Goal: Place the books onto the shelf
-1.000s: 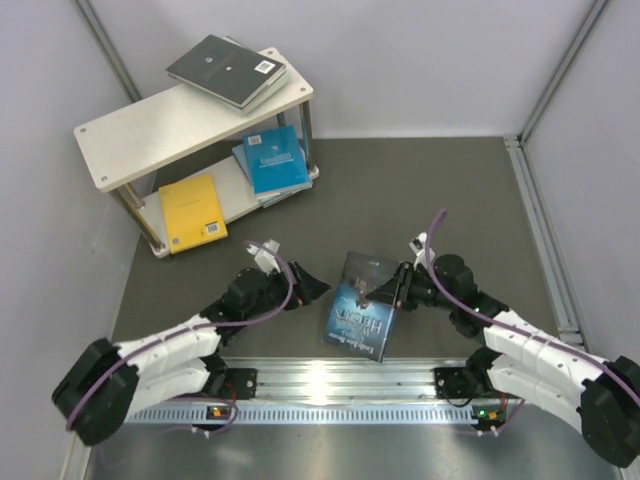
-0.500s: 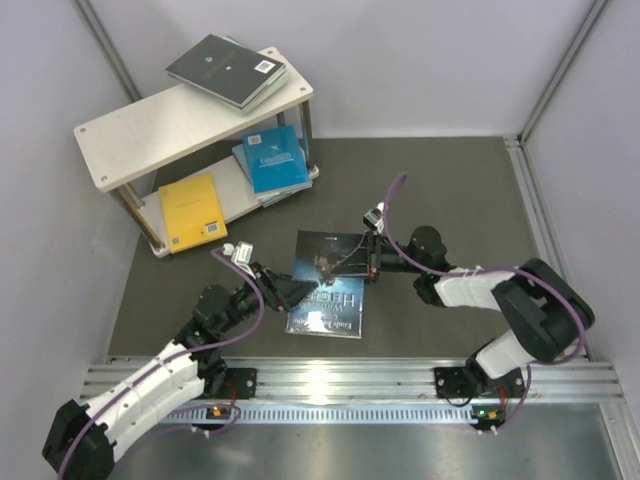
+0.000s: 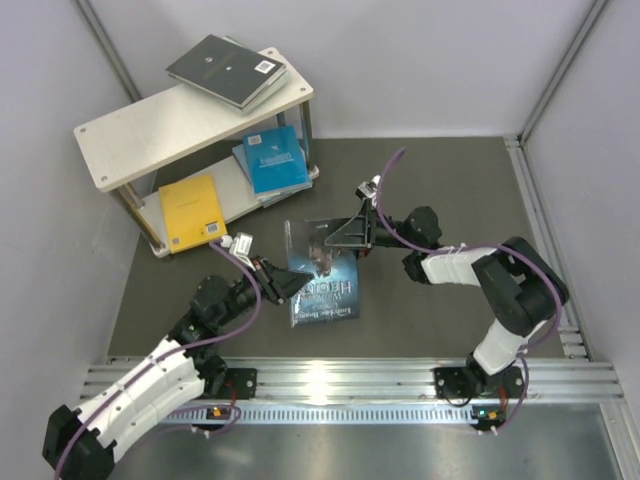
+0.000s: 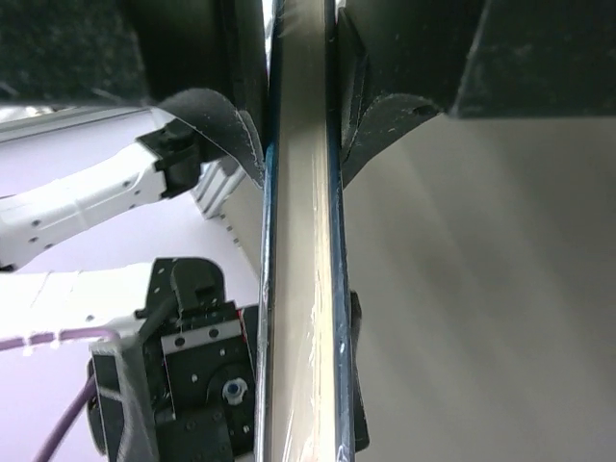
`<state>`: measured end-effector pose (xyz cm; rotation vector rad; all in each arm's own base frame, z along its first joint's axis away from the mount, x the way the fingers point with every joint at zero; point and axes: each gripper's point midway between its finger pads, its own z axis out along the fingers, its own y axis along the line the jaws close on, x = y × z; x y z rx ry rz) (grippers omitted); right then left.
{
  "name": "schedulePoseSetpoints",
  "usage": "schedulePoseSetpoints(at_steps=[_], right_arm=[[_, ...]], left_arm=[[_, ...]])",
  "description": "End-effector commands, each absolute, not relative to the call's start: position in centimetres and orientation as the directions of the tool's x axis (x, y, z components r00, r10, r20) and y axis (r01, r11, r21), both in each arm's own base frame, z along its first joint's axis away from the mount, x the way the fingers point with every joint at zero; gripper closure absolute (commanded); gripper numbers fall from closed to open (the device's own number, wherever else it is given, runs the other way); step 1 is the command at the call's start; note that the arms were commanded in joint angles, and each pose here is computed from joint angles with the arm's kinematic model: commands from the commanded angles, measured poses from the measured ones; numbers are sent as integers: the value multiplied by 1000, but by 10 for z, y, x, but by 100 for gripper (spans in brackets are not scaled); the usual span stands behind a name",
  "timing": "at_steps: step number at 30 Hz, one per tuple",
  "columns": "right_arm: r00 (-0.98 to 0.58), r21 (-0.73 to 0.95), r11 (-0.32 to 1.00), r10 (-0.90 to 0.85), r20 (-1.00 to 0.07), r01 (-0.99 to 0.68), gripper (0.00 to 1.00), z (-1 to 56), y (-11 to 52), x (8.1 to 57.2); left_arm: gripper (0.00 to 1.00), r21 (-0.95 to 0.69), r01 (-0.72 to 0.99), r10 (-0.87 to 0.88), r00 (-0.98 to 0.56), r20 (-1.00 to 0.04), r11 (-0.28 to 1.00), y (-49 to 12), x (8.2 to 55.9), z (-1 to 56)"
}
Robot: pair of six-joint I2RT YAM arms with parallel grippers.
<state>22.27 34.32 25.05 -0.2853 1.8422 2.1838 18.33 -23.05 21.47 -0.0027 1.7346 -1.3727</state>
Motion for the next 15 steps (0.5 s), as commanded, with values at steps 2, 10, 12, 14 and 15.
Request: schedulePoseSetpoints(at_steps=[2, 10, 12, 14, 15], right_arm=[[-909, 889, -210, 188, -373, -408, 0, 266, 326, 240], [-926, 935, -125, 234, -297, -332, 0, 215, 316, 220], [-936, 944, -116, 214, -280, -309, 0, 204, 325, 210], [-944, 951, -110, 198, -265, -290, 0, 195, 333, 203], [-949, 952, -116, 176, -260, -283, 0, 194, 340, 194]], left_arm=[[100, -735, 487, -523, -516, -678, 473, -217, 196, 234], [100, -738, 466, -673, -337, -658, 488, -190, 215, 291], [100, -744, 460, -694, -316, -647, 484, -187, 218, 298], [100, -752, 453, -714, -297, -634, 479, -184, 220, 306], [100, -754, 458, -722, -291, -627, 471, -184, 221, 310]])
